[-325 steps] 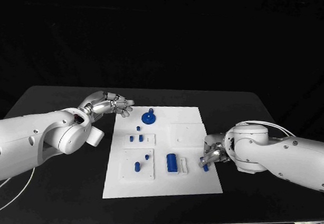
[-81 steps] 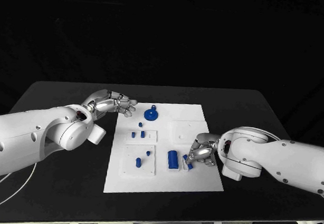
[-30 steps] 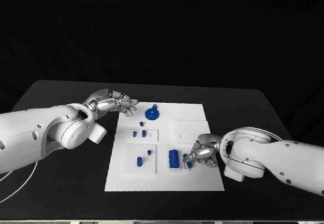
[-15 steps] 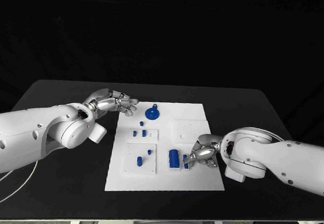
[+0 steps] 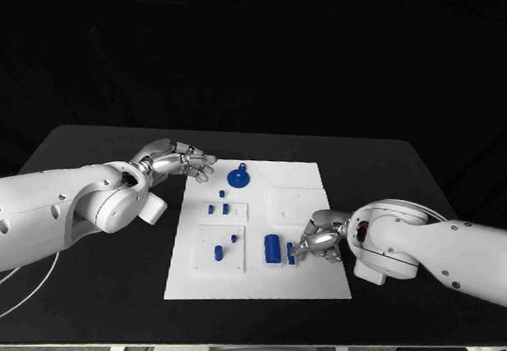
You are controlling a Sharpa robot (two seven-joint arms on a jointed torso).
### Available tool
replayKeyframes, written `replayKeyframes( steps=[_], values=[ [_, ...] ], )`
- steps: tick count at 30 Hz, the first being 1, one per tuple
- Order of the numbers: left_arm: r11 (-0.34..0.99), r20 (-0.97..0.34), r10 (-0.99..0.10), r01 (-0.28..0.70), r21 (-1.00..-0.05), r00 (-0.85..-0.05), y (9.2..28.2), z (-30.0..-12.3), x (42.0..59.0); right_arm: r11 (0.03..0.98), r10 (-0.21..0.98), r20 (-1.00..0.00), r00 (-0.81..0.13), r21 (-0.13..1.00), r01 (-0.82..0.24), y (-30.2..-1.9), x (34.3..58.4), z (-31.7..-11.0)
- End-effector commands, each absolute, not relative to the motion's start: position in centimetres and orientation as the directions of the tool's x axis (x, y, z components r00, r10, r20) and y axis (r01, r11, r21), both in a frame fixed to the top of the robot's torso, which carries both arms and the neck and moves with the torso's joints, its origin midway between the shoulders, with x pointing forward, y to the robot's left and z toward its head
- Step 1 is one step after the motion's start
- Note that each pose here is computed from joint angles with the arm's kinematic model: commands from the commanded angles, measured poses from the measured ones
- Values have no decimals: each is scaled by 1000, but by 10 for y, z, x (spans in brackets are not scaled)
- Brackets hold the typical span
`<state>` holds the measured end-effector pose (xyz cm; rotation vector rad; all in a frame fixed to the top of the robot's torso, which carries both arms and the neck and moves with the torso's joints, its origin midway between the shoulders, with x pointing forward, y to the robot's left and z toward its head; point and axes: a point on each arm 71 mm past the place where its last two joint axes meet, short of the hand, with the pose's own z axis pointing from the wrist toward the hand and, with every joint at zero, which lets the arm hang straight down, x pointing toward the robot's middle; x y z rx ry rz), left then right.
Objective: Assemble the parts on the task board
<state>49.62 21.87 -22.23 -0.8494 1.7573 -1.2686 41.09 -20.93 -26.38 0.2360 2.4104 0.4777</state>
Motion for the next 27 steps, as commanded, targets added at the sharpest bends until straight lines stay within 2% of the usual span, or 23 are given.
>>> replayKeyframes(
  steps=[1, 8, 17, 23, 27],
  values=[
    [271, -211, -855, -60, -961, -474, 217, -222, 496, 911, 283, -597, -750, 411, 17, -211, 414, -263],
    [265, -220, -867, -40, -963, -446, 221, -220, 500, 878, 335, -618, -711, 479, -3, -219, 426, -256],
    [218, -190, -903, -32, -975, -385, 229, -219, 505, 760, 487, -622, -613, 648, -54, -229, 459, -225],
    [153, -131, -938, -45, -987, -321, 241, -215, 513, 604, 656, -563, -502, 791, -97, -236, 498, -202],
    [122, -107, -954, -39, -992, -280, 249, -208, 524, 541, 737, -523, -428, 836, -91, -241, 525, -199]
  ],
)
